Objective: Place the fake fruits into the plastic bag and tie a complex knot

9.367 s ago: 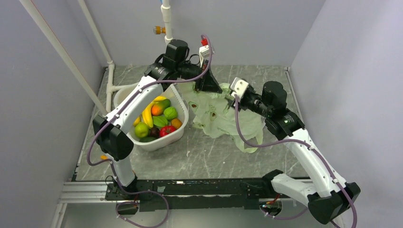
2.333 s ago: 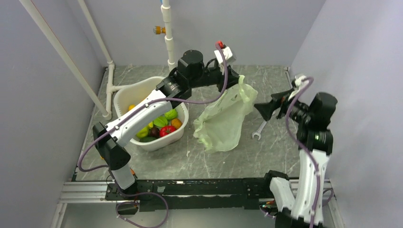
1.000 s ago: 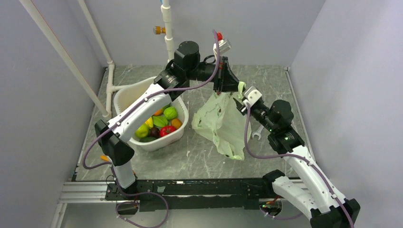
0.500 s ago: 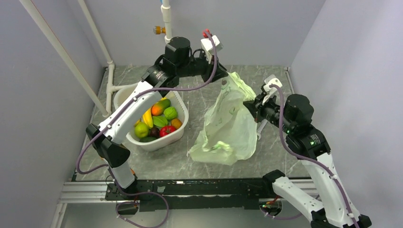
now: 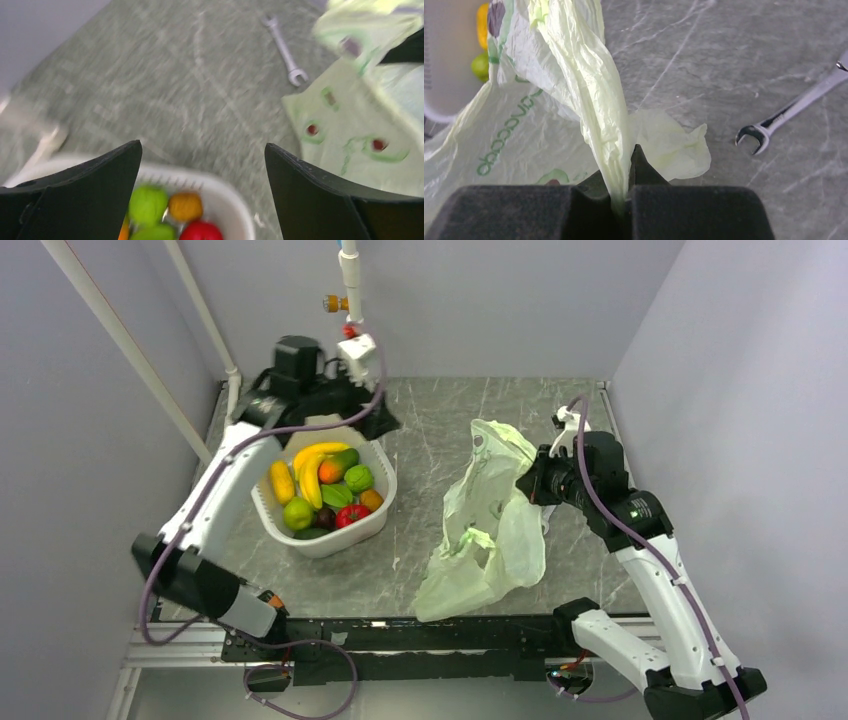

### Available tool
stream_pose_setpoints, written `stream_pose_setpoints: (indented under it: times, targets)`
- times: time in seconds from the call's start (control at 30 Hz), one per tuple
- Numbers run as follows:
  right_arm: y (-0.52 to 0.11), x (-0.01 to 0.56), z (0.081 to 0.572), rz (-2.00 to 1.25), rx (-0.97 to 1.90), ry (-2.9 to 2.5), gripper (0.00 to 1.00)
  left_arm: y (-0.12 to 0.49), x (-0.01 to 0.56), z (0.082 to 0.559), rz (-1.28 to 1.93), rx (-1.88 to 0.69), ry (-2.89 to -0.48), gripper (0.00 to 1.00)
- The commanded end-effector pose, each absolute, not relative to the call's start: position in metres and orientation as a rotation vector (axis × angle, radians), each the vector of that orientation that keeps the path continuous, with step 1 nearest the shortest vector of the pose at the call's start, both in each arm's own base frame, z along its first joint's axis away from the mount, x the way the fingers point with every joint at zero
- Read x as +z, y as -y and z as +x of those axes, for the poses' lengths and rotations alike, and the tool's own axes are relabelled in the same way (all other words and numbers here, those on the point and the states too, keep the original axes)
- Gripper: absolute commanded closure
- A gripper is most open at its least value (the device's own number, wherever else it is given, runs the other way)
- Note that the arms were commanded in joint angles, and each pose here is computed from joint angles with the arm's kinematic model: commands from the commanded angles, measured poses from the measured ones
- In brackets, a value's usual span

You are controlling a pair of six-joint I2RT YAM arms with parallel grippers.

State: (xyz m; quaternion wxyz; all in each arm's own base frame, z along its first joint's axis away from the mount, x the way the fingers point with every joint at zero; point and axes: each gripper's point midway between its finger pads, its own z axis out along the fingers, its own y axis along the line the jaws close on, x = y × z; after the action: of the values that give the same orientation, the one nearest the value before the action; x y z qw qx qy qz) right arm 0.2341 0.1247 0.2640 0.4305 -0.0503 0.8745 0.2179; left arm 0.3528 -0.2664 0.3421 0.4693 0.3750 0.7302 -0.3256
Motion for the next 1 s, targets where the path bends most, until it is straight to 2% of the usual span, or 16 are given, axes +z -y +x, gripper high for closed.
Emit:
stream_pose_setpoints:
  times: [0.0, 0.13, 0.27, 0.57, 0.83, 0.9, 0.97]
  targets:
    - [-0.110, 0.302, 0.248, 0.073, 0.494, -2.121, 1.00, 0.174, 0.327, 0.343, 0.705, -0.630, -1.938, 0.01]
    - [-0.107, 0.318, 0.247, 0.112, 0.544, -2.127, 1.00, 0.096, 0.258, 0.350, 0.449, -0.426, -2.206, 0.04]
    - [-0.102, 0.308, 0.244, 0.164, 0.542, -2.203, 1.00, 0.049, 0.206, 0.358, 0.296, -0.227, -2.402, 0.16]
    - [-0.106, 0.306, 0.263, 0.228, 0.562, -2.196, 1.00, 0.029, 0.139, 0.388, 0.174, -0.100, -2.591, 0.25]
    - [-0.109, 0.313, 0.272, 0.189, 0.567, -2.157, 1.00, 0.043, 0.087, 0.403, 0.182, -0.191, -2.723, 0.31]
    - [-0.108, 0.313, 0.273, 0.182, 0.558, -2.149, 1.00, 0.047, 0.078, 0.403, 0.186, -0.214, -2.744, 0.36]
    - [-0.109, 0.312, 0.273, 0.170, 0.560, -2.146, 1.00, 0.050, 0.073, 0.402, 0.199, -0.239, -2.763, 0.45]
